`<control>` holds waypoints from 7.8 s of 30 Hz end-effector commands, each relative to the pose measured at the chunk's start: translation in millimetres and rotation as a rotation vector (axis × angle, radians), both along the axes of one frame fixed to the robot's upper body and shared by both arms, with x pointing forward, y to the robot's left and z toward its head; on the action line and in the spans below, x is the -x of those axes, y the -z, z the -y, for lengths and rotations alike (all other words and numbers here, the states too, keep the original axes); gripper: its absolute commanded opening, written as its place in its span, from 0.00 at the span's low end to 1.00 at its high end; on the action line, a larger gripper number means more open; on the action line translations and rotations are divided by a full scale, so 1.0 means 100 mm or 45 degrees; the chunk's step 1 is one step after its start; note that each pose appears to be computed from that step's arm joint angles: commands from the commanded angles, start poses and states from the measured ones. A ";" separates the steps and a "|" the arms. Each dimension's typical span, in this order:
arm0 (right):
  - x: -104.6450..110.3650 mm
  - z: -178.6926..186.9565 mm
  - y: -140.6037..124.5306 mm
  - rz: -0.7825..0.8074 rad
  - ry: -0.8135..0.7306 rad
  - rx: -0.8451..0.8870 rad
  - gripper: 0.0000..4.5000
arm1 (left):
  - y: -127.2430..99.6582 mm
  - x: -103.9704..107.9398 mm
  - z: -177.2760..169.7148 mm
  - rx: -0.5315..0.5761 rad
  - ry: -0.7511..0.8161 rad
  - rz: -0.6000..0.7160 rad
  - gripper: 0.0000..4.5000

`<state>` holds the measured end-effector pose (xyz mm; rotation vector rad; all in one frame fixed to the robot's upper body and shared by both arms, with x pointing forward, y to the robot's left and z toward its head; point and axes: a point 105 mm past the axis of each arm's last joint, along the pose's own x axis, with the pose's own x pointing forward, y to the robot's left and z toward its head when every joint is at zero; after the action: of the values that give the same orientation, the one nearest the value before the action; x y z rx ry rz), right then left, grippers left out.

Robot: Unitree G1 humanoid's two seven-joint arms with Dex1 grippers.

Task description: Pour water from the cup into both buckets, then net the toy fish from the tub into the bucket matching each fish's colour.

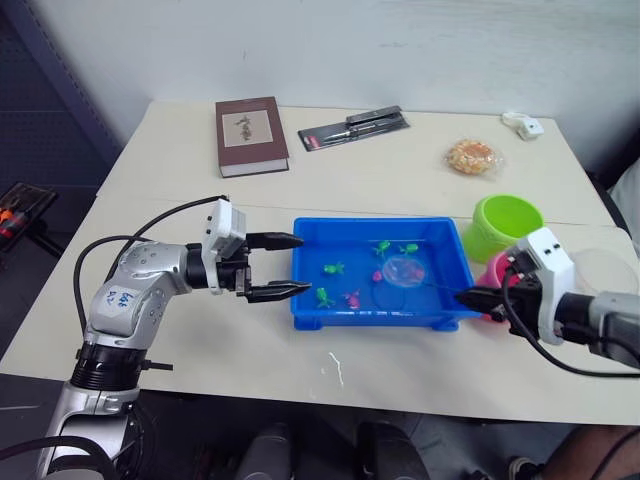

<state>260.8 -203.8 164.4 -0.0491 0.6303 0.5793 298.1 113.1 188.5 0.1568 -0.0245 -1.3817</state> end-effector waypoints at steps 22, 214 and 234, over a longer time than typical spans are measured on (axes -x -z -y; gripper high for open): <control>-0.26 0.18 0.02 -0.211 0.191 0.138 0.00 | -0.12 0.07 0.03 0.040 -0.036 0.078 0.98; -0.40 -0.62 0.12 0.636 -1.252 0.778 0.00 | 0.05 0.11 -0.43 -0.175 -0.132 0.064 0.98; -0.47 -0.52 -0.10 0.465 -1.042 0.523 0.00 | 0.05 0.12 -0.50 -0.201 -0.161 0.071 0.98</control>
<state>305.5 -150.1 160.5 -0.8018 0.3844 1.2079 288.7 163.3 174.6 0.2978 0.0872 -1.2554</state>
